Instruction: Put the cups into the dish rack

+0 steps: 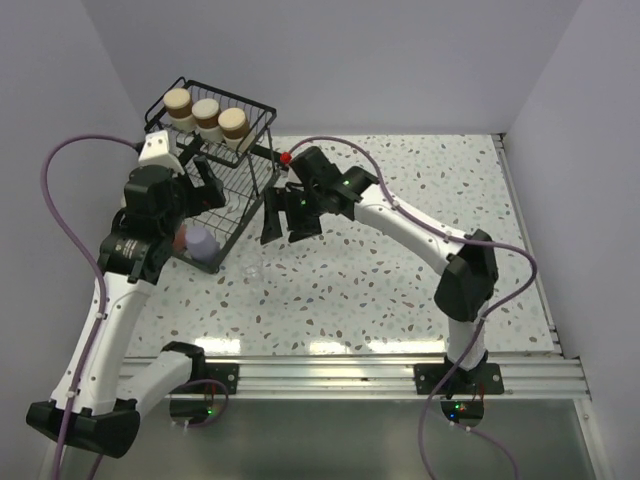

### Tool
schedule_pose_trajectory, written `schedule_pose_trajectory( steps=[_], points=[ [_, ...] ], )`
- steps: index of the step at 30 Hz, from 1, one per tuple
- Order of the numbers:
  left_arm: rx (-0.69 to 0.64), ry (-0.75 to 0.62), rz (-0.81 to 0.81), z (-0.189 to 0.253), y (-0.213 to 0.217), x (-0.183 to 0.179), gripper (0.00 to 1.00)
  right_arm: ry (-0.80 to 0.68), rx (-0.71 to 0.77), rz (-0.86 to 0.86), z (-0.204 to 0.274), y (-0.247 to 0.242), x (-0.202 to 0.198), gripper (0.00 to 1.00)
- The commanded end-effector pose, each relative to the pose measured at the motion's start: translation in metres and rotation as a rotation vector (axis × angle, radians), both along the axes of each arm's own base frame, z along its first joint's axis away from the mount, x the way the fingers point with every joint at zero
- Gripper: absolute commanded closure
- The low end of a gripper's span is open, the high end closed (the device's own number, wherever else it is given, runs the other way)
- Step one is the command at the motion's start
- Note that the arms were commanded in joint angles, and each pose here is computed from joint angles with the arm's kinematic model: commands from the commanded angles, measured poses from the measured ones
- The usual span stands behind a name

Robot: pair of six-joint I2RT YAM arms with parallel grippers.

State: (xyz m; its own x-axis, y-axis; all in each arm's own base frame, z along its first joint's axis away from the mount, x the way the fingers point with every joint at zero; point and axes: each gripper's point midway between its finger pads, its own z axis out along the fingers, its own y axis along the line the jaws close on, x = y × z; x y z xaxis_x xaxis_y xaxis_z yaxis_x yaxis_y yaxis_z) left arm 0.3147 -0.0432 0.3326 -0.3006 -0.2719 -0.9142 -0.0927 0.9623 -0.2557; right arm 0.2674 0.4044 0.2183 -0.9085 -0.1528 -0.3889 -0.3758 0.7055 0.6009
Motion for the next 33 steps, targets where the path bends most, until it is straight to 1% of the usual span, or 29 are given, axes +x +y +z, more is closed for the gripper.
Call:
schedule_pose_trajectory(
  steps=[1, 2, 4, 5, 8, 12, 19, 22, 26, 27, 33],
  points=[
    [-0.041, 0.102, -0.001, -0.030, -0.002, -0.024, 0.00, -0.014, -0.041, 0.047, -0.007, 0.011, 0.005, 0.20],
    [-0.047, 0.139, -0.019, -0.040, -0.005, -0.030, 0.00, 0.012, -0.078, 0.055, -0.025, 0.015, 0.006, 0.20],
    [-0.051, 0.186, -0.032, -0.054, -0.007, -0.037, 0.01, -0.013, -0.096, 0.069, -0.027, 0.025, 0.009, 0.20],
    [-0.050, 0.220, -0.035, -0.065, -0.007, -0.042, 0.02, 0.005, -0.129, 0.074, -0.042, 0.026, 0.010, 0.21],
    [-0.058, 0.241, -0.040, -0.072, -0.007, -0.051, 0.02, -0.006, -0.146, 0.077, -0.054, 0.034, 0.012, 0.21],
    [-0.070, 0.231, -0.060, -0.072, -0.010, -0.059, 0.02, 0.067, -0.182, 0.069, -0.088, 0.040, 0.009, 0.23],
    [-0.079, 0.255, -0.081, -0.083, -0.013, -0.068, 0.03, 0.086, -0.195, 0.049, -0.108, 0.050, 0.004, 0.27],
    [-0.076, 0.259, -0.089, -0.086, -0.013, -0.069, 0.04, 0.080, -0.197, 0.028, -0.112, 0.054, 0.007, 0.31],
    [-0.065, 0.259, -0.101, -0.085, -0.013, -0.073, 0.04, 0.074, -0.215, -0.012, -0.120, 0.054, 0.014, 0.39],
    [-0.063, 0.257, -0.102, -0.084, -0.013, -0.074, 0.04, 0.075, -0.218, -0.024, -0.122, 0.055, 0.015, 0.43],
    [-0.047, 0.248, -0.102, -0.082, -0.009, -0.081, 0.04, 0.085, -0.227, -0.063, -0.133, 0.058, 0.021, 0.50]
  ],
)
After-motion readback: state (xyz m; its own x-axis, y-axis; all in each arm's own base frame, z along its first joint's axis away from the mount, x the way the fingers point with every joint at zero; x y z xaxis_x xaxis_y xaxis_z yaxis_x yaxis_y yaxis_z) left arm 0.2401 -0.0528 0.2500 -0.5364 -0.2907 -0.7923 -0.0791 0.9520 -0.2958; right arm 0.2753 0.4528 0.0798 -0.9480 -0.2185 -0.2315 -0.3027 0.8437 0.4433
